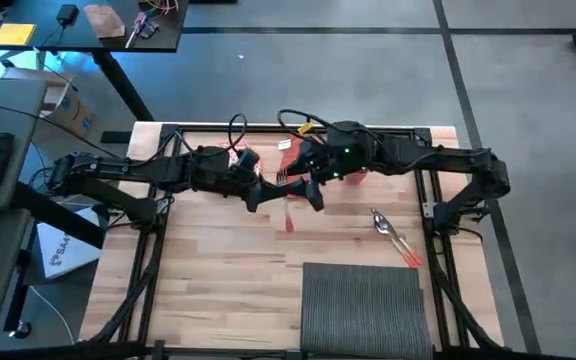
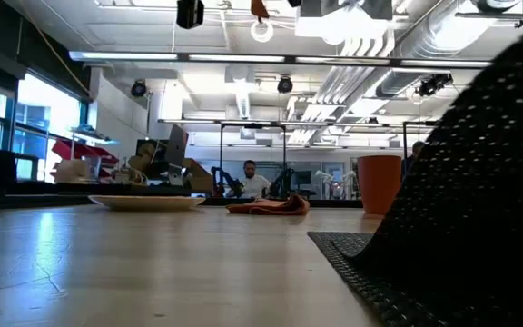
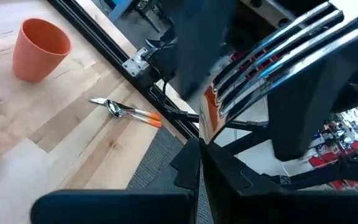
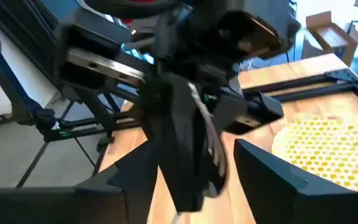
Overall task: Set table place
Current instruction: Move the fork to the left of the spoon
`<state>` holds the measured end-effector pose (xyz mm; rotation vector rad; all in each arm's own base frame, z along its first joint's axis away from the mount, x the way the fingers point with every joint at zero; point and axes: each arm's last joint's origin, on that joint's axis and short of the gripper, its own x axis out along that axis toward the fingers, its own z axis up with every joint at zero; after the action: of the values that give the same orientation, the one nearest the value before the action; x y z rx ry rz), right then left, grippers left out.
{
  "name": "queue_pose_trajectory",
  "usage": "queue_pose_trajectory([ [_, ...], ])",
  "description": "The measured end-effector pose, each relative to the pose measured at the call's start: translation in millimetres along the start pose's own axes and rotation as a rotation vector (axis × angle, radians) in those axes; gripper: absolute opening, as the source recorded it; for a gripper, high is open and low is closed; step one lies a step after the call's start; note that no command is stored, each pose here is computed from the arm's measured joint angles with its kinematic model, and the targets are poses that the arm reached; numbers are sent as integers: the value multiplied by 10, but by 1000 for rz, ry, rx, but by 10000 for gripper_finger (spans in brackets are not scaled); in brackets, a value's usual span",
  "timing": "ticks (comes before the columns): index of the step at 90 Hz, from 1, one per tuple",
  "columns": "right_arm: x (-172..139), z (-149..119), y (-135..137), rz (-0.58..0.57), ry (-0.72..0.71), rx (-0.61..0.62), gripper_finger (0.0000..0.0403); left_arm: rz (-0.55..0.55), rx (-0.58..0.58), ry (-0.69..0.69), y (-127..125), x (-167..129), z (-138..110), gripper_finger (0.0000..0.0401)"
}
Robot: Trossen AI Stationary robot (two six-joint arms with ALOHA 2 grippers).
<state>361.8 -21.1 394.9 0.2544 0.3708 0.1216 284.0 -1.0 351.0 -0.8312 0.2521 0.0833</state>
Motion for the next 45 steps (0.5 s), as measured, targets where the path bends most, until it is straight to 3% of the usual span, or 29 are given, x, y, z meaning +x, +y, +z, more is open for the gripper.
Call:
queue_pose_trajectory([
  [14, 4, -4, -12, -4, 3, -10, 121, 1, 0, 0, 1, 0, 0, 0],
  [30, 4, -6, -9, -4, 5, -73, 16, 0, 0, 2, -1, 0, -3, 0],
  [45, -7, -5, -63, -30, 9, -28, 1, 17, 16, -5, 10, 0, -3, 7],
])
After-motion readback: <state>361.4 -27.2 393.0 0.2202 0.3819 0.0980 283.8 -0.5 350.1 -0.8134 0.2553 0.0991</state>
